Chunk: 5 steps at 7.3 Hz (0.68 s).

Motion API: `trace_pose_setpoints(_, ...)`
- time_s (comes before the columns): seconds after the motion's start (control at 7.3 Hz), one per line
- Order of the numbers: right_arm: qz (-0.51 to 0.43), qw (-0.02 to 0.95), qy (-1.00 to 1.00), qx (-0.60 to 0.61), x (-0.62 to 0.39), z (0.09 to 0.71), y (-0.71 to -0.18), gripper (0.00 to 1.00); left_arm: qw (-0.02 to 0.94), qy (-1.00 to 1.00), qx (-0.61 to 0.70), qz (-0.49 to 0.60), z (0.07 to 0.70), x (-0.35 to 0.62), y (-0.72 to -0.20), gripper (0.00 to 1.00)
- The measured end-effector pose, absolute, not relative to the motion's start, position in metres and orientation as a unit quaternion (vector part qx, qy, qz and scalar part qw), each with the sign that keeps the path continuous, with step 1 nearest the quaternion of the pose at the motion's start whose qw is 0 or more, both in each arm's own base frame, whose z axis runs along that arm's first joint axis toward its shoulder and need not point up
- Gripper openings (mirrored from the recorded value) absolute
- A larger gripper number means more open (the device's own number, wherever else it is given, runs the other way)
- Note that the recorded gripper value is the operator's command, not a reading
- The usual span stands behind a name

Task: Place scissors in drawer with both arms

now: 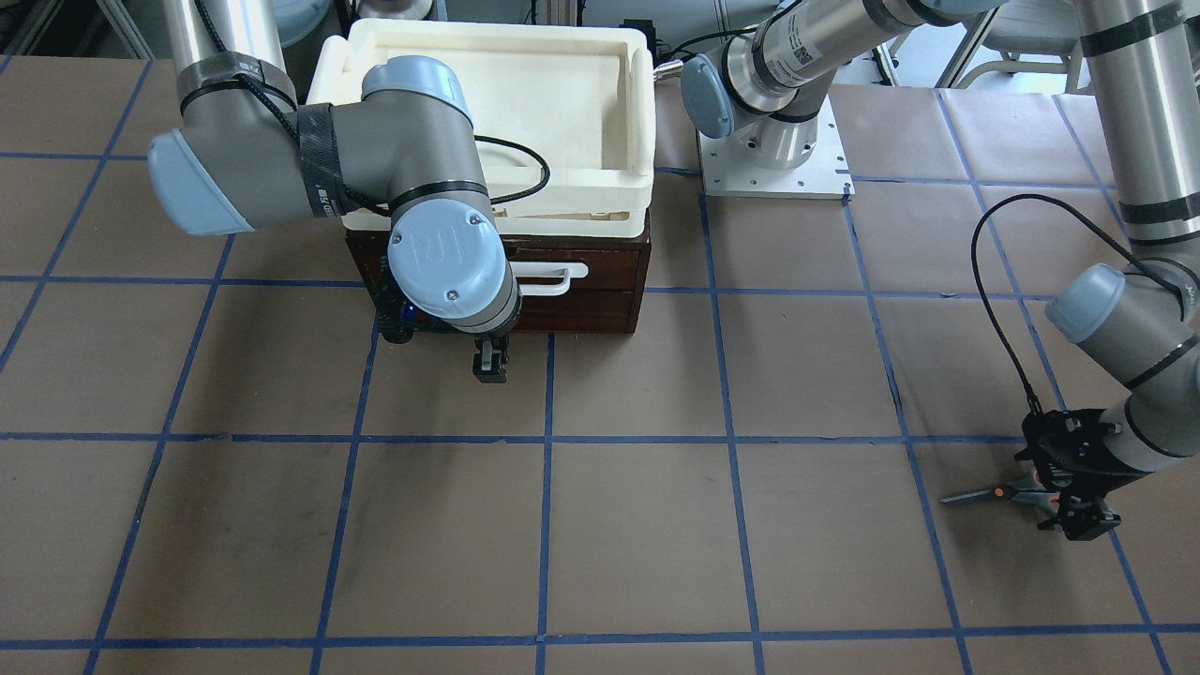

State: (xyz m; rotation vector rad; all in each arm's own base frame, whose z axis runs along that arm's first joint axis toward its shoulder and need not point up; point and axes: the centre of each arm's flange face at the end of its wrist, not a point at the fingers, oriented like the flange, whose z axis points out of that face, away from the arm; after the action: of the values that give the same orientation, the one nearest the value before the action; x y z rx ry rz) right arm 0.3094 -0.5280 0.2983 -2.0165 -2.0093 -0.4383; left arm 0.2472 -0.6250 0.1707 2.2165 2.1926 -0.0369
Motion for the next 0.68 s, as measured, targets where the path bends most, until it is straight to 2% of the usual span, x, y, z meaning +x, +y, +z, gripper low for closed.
trace_pose_setpoints(0.27, -0.155, 0.138, -0.69, -0.693, 0.3103, 0.2956, -0.526, 1.0, 0.01, 0.705, 0.709, -0.012, 0.1664, 0.2467, -0.6244, 0.89)
trace_pose_setpoints(0.41, -0.157, 0.142, -0.689, -0.693, 0.3103, 0.2945, -0.5248, 1.0, 0.01, 0.705, 0.709, -0.011, 0.1663, 0.2467, -0.6243, 0.71)
trace_pose_setpoints(0.55, -0.159, 0.146, -0.687, -0.694, 0.3102, 0.2934, -0.5239, 1.0, 0.01, 0.706, 0.708, -0.011, 0.1666, 0.2457, -0.6245, 0.66)
trace_pose_setpoints(0.68, -0.16, 0.149, -0.685, -0.695, 0.3101, 0.2919, -0.5233, 1.0, 0.011, 0.706, 0.708, -0.009, 0.1674, 0.2444, -0.625, 0.66)
